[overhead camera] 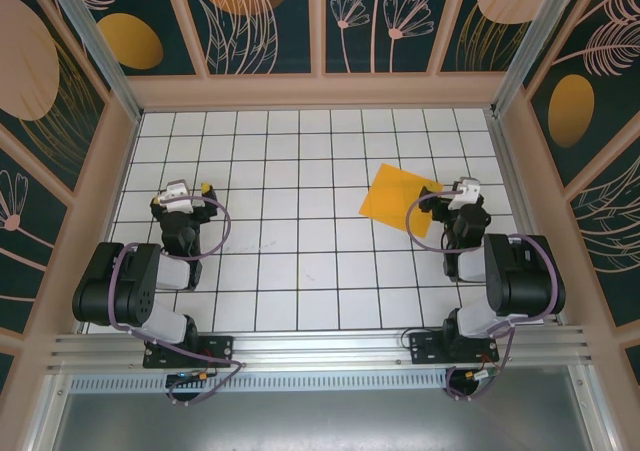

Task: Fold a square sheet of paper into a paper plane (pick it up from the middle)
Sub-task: Move the square sheet of paper to the center of the table.

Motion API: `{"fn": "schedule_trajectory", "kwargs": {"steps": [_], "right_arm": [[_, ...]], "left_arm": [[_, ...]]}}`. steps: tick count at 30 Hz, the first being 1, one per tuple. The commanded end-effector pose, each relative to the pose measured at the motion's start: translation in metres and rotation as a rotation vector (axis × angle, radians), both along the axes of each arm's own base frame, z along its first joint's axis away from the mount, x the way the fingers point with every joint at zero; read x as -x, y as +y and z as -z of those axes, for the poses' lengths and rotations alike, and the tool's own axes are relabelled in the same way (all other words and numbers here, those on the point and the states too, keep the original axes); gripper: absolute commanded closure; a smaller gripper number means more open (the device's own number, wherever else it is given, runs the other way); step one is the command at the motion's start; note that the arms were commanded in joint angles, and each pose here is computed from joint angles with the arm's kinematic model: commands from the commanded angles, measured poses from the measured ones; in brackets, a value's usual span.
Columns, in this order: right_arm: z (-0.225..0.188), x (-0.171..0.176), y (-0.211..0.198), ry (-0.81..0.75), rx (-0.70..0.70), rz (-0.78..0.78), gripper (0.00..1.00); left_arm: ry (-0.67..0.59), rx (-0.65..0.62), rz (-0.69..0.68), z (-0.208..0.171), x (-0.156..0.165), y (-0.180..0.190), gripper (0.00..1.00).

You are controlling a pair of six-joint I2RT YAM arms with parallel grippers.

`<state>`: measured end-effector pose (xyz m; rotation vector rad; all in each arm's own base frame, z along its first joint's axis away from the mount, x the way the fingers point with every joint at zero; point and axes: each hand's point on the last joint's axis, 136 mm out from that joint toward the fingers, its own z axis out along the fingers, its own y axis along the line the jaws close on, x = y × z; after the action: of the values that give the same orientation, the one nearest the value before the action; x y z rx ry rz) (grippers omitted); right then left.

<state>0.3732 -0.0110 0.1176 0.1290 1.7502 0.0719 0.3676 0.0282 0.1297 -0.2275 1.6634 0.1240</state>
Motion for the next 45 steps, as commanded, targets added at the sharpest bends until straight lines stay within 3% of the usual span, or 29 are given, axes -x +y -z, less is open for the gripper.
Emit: {"fn": "schedule_trajectory", "kwargs": {"steps": [1, 4, 8, 13, 17, 25, 37, 42, 45], "right_arm": [[-0.034, 0.005, -0.019, -0.056, -0.022, 0.110, 0.01], [-0.046, 0.003, -0.038, 0.000, -0.116, 0.240, 0.01], [-0.035, -0.002, -0.037, 0.187, -0.242, 0.291, 0.01], [-0.008, -0.006, -0.009, 0.421, -0.361, 0.256, 0.01], [0.009, -0.005, 0.031, 0.537, -0.440, 0.162, 0.01], [0.045, -0.013, 0.087, 0.692, -0.501, 0.086, 0.01], [0.093, -0.035, 0.127, 0.840, -0.349, 0.070, 0.03], [0.119, -0.011, 0.161, 0.956, -0.192, -0.035, 0.04], [0.134, 0.021, 0.184, 1.037, -0.090, -0.136, 0.05]], "left_arm": [[-0.070, 0.014, -0.029, -0.021, 0.005, 0.007, 0.02], [-0.049, 0.045, -0.103, -0.029, 0.009, 0.018, 0.02], [0.003, 0.132, -0.144, -0.039, 0.009, 0.023, 0.02], [0.128, 0.368, -0.218, -0.046, 0.010, 0.023, 0.02], [0.248, 0.431, -0.099, -0.052, 0.002, -0.003, 0.01], [0.268, 0.458, -0.021, -0.058, 0.004, -0.017, 0.01], [0.288, 0.441, -0.010, -0.052, 0.003, -0.019, 0.02], [0.290, 0.444, -0.002, -0.052, 0.003, -0.020, 0.01], [0.292, 0.448, 0.002, -0.052, 0.003, -0.021, 0.01]]}}
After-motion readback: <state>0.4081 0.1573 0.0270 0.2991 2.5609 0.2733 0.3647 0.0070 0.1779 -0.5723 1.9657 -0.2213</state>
